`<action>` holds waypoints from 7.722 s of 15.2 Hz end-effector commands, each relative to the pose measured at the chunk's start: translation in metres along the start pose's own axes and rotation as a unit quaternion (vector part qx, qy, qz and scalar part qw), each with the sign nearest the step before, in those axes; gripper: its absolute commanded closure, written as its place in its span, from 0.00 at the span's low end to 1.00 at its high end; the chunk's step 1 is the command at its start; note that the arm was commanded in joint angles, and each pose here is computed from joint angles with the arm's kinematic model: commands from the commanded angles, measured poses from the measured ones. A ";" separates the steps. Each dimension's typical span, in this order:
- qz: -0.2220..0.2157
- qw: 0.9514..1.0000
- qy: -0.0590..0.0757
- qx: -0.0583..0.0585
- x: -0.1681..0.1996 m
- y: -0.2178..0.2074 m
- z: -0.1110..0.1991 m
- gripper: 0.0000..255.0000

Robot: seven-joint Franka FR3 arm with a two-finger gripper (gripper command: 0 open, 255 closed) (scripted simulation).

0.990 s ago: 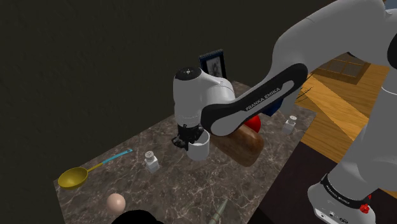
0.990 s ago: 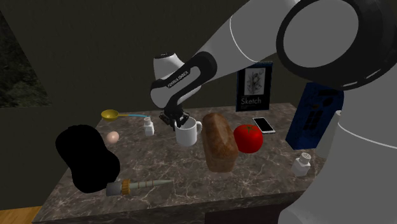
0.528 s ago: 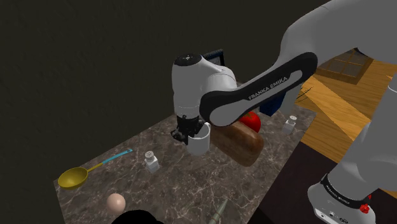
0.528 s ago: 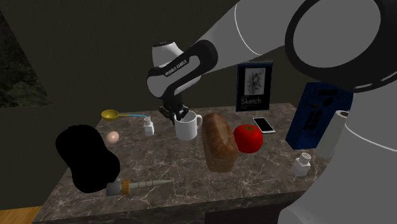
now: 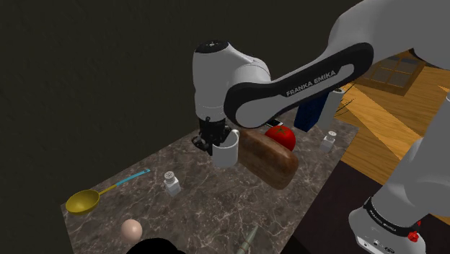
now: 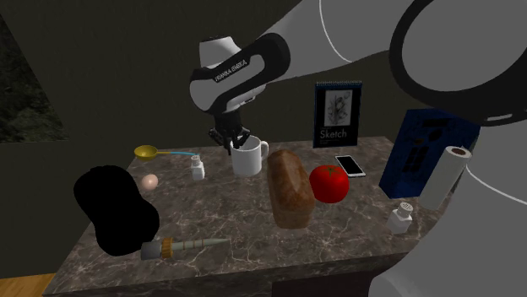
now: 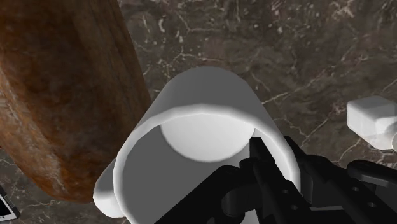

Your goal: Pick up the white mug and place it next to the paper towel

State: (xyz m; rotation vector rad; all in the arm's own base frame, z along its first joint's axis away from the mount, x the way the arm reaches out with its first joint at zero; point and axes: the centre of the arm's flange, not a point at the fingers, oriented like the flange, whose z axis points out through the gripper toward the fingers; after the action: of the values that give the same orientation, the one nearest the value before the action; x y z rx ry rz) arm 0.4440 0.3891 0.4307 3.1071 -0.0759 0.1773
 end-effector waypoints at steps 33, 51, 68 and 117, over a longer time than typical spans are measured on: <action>0.000 1.000 0.000 0.000 0.019 0.004 -0.178 1.00; 0.000 1.000 0.000 0.000 -0.020 0.185 -0.198 1.00; 0.000 1.000 0.000 0.000 -0.069 0.404 -0.198 1.00; 0.000 1.000 0.000 0.000 -0.143 0.644 -0.041 1.00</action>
State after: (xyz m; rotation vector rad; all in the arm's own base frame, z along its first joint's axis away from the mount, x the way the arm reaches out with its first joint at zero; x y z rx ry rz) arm 0.2651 -0.2463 0.4769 3.1074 -0.0761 0.1760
